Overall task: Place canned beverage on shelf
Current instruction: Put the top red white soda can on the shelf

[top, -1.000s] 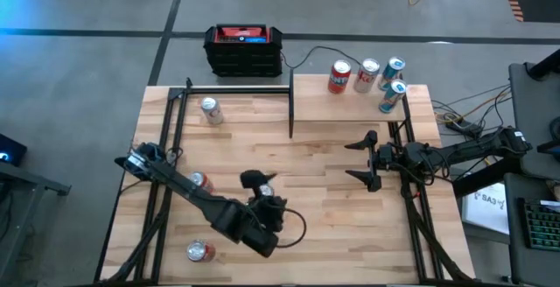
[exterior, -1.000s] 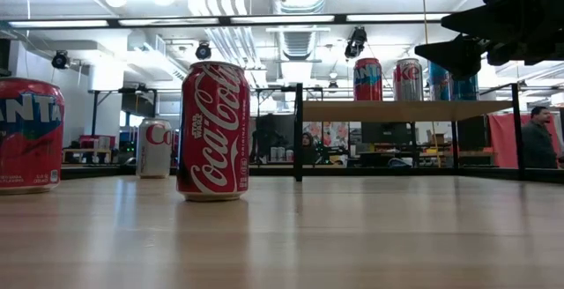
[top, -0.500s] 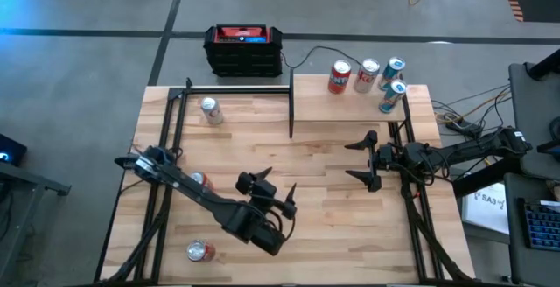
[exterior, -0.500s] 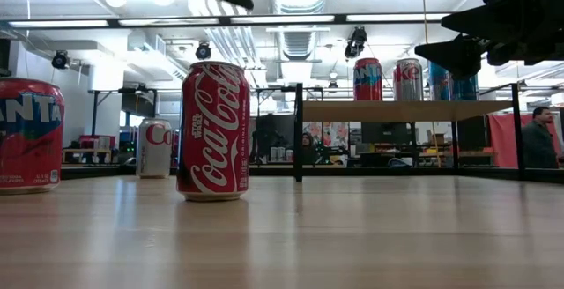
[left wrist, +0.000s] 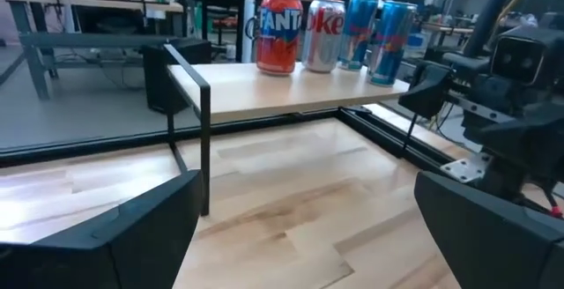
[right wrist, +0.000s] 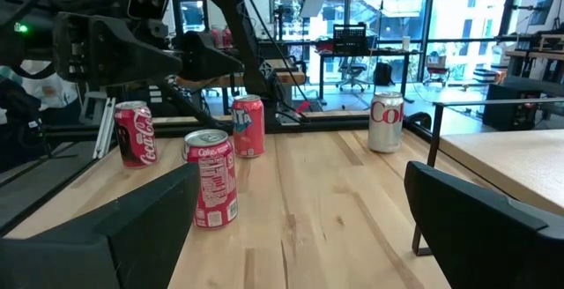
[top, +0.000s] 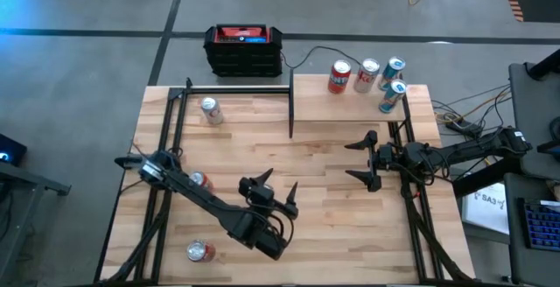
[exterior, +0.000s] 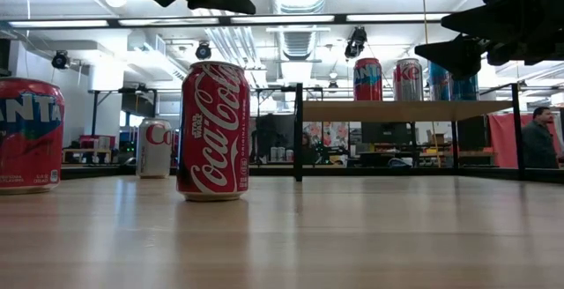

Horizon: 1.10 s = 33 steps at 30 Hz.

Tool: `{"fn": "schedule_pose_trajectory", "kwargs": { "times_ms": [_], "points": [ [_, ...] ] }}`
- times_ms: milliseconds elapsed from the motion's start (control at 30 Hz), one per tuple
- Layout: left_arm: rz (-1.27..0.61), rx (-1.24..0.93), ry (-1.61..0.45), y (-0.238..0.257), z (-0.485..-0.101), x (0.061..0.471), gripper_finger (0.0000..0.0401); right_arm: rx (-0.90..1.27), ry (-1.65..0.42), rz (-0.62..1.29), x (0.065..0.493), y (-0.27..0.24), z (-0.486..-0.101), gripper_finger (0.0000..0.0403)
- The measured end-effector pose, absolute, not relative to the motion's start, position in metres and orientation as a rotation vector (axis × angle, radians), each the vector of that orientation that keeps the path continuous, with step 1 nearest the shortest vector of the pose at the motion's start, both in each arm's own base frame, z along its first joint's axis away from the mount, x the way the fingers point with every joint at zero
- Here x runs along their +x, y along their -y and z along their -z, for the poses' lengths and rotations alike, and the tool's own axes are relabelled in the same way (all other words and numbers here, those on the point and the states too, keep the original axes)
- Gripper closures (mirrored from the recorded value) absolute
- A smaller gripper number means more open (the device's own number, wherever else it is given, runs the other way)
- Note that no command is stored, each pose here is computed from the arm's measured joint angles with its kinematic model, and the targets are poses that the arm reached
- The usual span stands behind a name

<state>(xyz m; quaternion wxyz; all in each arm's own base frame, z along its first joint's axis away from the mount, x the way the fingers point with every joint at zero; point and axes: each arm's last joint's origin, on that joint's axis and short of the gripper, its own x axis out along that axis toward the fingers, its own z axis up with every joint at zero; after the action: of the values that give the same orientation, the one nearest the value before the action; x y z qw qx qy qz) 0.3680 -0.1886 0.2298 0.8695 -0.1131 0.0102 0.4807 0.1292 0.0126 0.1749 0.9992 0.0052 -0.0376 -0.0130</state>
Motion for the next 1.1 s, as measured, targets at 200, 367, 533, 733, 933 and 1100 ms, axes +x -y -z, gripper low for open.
{"fn": "schedule_pose_trajectory", "kwargs": {
  "times_ms": [200, 367, 533, 733, 933, 1100],
  "points": [
    [-1.0, -0.258, -0.027, 0.19, -0.229, 0.367, 0.0005, 0.01, 0.075, 0.026, 0.129, -0.013, -0.175, 0.0019],
    [-0.986, -0.292, -0.076, 0.193, -0.228, 0.365, 0.0005, 0.01, 0.075, 0.026, 0.129, -0.013, -0.175, 0.0019],
    [-0.979, -0.418, -0.184, 0.197, -0.223, 0.359, 0.0005, 0.01, 0.075, 0.026, 0.129, -0.013, -0.175, 0.0019],
    [-1.041, -0.505, -0.265, 0.192, -0.218, 0.349, 0.0005, 0.01, 0.075, 0.026, 0.129, -0.013, -0.175, 0.0019],
    [-1.161, -0.549, -0.297, 0.187, -0.214, 0.333, 0.0005, 0.01, 0.075, 0.026, 0.129, -0.013, -0.175, 0.0019],
    [-1.174, -0.538, -0.279, 0.191, -0.21, 0.328, 0.0005, 0.01, 0.075, 0.026, 0.129, -0.013, -0.175, 0.0019]
  ]
}}
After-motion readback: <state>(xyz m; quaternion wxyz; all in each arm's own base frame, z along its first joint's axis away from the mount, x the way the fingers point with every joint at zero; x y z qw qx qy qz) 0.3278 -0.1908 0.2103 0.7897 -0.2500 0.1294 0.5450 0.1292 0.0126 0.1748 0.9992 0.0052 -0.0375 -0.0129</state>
